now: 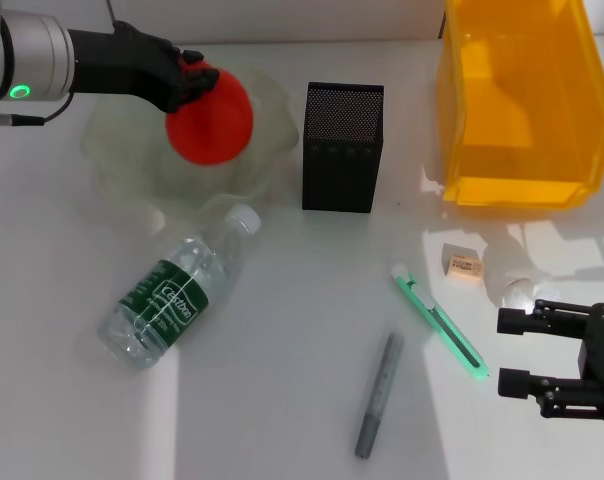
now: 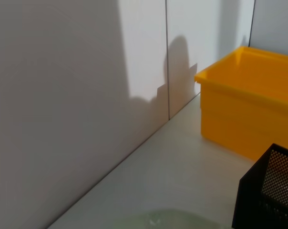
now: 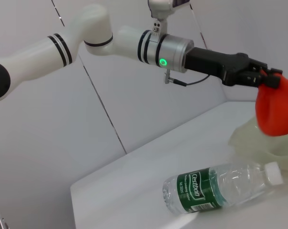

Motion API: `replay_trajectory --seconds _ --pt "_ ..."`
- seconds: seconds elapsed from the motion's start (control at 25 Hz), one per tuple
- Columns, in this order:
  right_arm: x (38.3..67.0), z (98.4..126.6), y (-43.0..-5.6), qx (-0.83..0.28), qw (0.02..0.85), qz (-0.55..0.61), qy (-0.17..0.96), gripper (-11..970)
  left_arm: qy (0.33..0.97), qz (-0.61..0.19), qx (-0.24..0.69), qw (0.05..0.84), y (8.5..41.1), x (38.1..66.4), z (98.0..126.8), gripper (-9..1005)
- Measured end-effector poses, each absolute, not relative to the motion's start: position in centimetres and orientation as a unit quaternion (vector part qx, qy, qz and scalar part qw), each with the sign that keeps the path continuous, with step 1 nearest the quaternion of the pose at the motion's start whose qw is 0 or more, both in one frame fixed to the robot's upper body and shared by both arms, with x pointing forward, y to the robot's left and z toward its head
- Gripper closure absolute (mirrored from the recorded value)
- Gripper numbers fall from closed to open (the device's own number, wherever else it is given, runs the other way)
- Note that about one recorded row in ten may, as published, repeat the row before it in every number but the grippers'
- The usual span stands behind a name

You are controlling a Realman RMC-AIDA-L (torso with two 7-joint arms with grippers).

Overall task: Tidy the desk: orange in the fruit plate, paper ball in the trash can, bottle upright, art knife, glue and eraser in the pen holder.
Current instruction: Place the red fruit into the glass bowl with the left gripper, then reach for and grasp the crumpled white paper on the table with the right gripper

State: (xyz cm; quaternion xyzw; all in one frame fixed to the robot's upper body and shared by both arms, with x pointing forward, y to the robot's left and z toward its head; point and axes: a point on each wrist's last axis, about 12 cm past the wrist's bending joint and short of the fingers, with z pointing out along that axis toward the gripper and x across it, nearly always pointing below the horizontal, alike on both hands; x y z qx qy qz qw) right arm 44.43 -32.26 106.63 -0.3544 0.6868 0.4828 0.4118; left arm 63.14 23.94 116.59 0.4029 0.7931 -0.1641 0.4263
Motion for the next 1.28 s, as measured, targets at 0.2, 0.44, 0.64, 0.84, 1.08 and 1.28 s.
replay_trajectory --seconds 0.2,0.44,0.64,0.84,1.08,1.28 --pt "44.3 106.5 -32.2 -0.353 0.411 0.484 0.687 228 0.798 -0.149 0.400 0.426 23.7 63.2 115.6 694" --pt "44.3 106.5 -32.1 -0.353 0.411 0.486 0.686 229 0.803 -0.157 0.382 0.429 25.0 62.3 115.2 517" --pt "44.3 106.6 -32.4 -0.350 0.413 0.483 0.688 229 0.766 -0.247 0.405 0.434 26.2 59.1 116.7 346" --pt "44.7 107.1 -33.3 -0.336 0.433 0.473 0.690 229 0.684 -0.379 0.504 0.366 26.4 54.2 117.1 195" --pt "46.3 108.7 -34.4 -0.314 0.434 0.474 0.699 230 0.673 -0.429 0.520 0.304 25.7 51.5 114.1 136" --pt "49.9 112.7 -35.8 -0.331 0.390 0.468 0.721 230 0.676 -0.450 0.503 0.297 25.4 51.5 111.9 137"
